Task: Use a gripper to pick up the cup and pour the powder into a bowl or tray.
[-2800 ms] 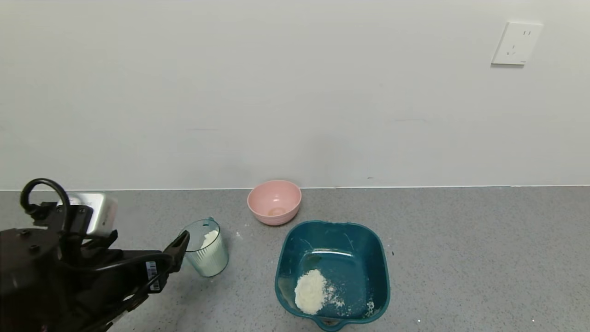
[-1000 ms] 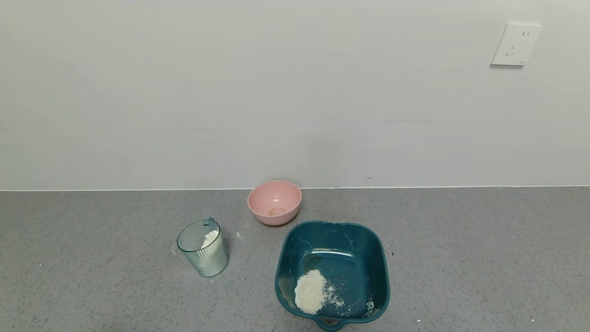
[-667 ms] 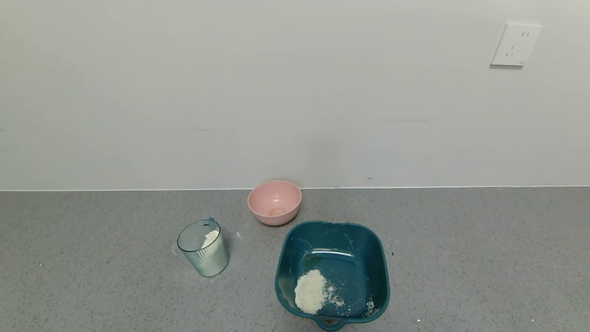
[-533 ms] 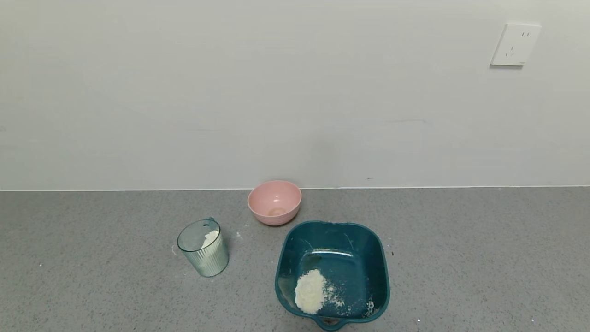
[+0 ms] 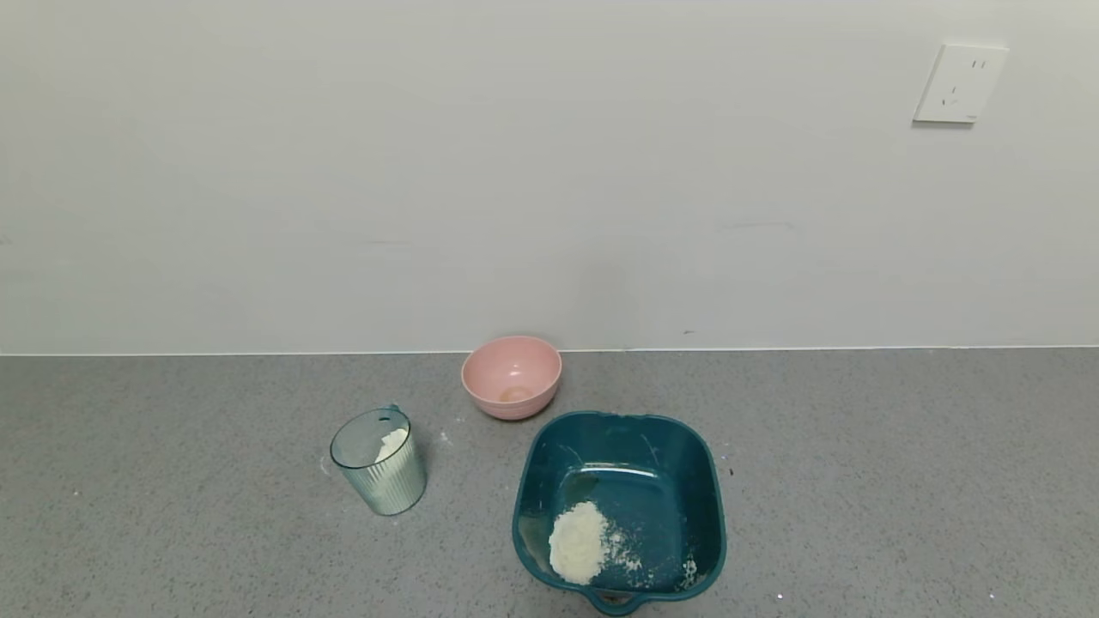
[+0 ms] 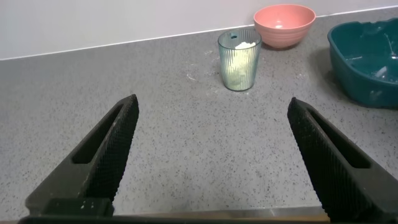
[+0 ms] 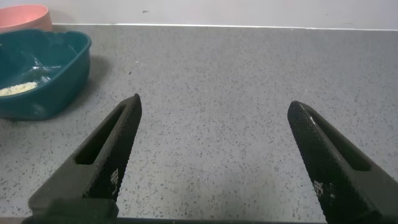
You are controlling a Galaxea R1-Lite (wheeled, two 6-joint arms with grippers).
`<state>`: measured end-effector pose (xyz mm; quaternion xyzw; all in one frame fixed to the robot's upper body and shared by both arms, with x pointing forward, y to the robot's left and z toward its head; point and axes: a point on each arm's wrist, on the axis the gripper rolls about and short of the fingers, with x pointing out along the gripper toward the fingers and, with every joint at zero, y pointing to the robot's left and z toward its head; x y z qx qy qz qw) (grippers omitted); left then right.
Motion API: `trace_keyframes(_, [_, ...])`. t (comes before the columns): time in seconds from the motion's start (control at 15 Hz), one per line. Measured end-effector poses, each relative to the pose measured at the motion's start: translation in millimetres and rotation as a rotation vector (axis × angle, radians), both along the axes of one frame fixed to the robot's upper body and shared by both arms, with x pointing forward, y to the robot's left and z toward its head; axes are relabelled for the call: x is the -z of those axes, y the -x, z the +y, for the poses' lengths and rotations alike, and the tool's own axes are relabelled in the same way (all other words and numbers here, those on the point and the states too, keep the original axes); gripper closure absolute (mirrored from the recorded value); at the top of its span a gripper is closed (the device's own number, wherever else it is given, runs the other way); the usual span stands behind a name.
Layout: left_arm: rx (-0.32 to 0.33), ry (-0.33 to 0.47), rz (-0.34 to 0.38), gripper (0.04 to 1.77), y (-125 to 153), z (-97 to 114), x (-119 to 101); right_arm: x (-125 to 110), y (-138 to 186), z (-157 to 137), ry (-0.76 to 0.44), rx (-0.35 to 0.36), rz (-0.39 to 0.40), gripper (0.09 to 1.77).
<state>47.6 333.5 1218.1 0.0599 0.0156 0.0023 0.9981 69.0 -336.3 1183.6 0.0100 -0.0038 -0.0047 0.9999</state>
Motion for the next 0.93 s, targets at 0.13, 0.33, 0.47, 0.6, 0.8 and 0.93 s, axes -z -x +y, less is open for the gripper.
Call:
trace_keyframes(0.13, [0.006,-0.006,-0.001,0.09,-4.8,-0.1,7.5,0.0,0.0,0.0,0.000,0.000,0.000,0.15])
trace_keyframes(0.33, [0.012,-0.020,-0.055,0.09,-15.5,-0.2,20.3,0.0,0.0,0.0,0.000,0.000,0.000,0.15])
trace_keyframes(0.47, [0.011,-0.018,-0.057,0.09,-18.2,-0.2,25.7,0.0,0.0,0.0,0.000,0.000,0.000,0.15])
trace_keyframes(0.6, [0.047,-0.020,-0.047,0.09,-20.5,-1.0,31.7,0.0,0.0,0.0,0.000,0.000,0.000,0.15])
trace_keyframes(0.8, [0.050,0.021,-0.029,0.09,-21.3,-1.1,35.4,0.0,0.0,0.0,0.000,0.000,0.000,0.15])
trace_keyframes(0.93, [0.034,0.068,-0.027,0.09,-21.5,-0.7,35.8,0.0,0.0,0.0,0.000,0.000,0.000,0.15])
